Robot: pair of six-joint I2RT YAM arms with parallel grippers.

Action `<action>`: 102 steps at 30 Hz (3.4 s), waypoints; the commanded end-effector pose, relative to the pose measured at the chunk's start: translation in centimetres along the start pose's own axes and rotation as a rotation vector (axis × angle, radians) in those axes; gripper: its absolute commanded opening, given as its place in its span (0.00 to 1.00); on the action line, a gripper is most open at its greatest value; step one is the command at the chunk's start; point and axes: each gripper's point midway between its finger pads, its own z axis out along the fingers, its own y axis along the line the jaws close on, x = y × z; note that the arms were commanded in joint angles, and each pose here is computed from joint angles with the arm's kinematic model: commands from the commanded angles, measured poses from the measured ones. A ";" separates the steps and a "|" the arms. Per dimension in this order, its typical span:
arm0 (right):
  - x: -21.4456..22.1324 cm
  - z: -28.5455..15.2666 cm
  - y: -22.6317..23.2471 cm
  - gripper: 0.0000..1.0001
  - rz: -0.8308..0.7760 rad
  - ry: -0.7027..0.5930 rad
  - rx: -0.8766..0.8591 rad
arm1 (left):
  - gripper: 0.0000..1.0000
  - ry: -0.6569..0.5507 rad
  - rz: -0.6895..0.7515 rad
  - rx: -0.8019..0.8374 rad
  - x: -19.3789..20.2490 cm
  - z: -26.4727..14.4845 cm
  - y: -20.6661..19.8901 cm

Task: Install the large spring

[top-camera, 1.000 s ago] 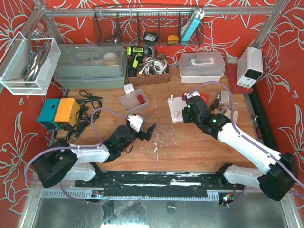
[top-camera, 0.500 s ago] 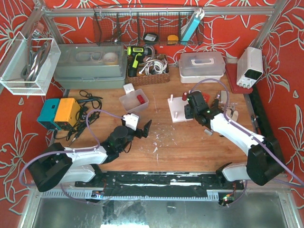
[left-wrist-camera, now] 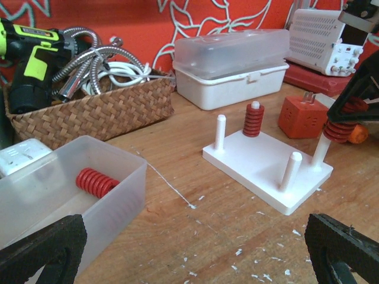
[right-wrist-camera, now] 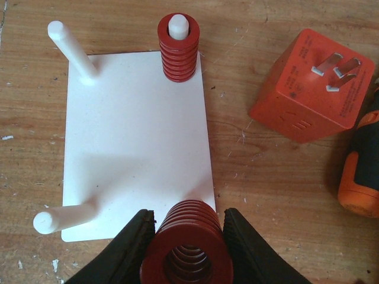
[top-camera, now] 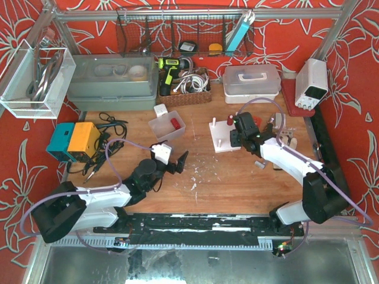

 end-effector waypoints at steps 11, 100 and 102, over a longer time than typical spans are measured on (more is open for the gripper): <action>-1.0 1.0 0.1 0.04 0.030 -0.019 -0.014 | 1.00 -0.071 0.010 0.031 -1.6 -0.7 -0.4; -1.4 -12.3 1.8 0.99 0.116 -0.308 -0.396 | 0.50 1.032 0.019 0.391 8.5 13.7 10.9; -1.4 -12.2 1.7 0.99 0.117 -0.307 -0.393 | 0.51 1.035 0.010 0.415 8.8 13.6 10.5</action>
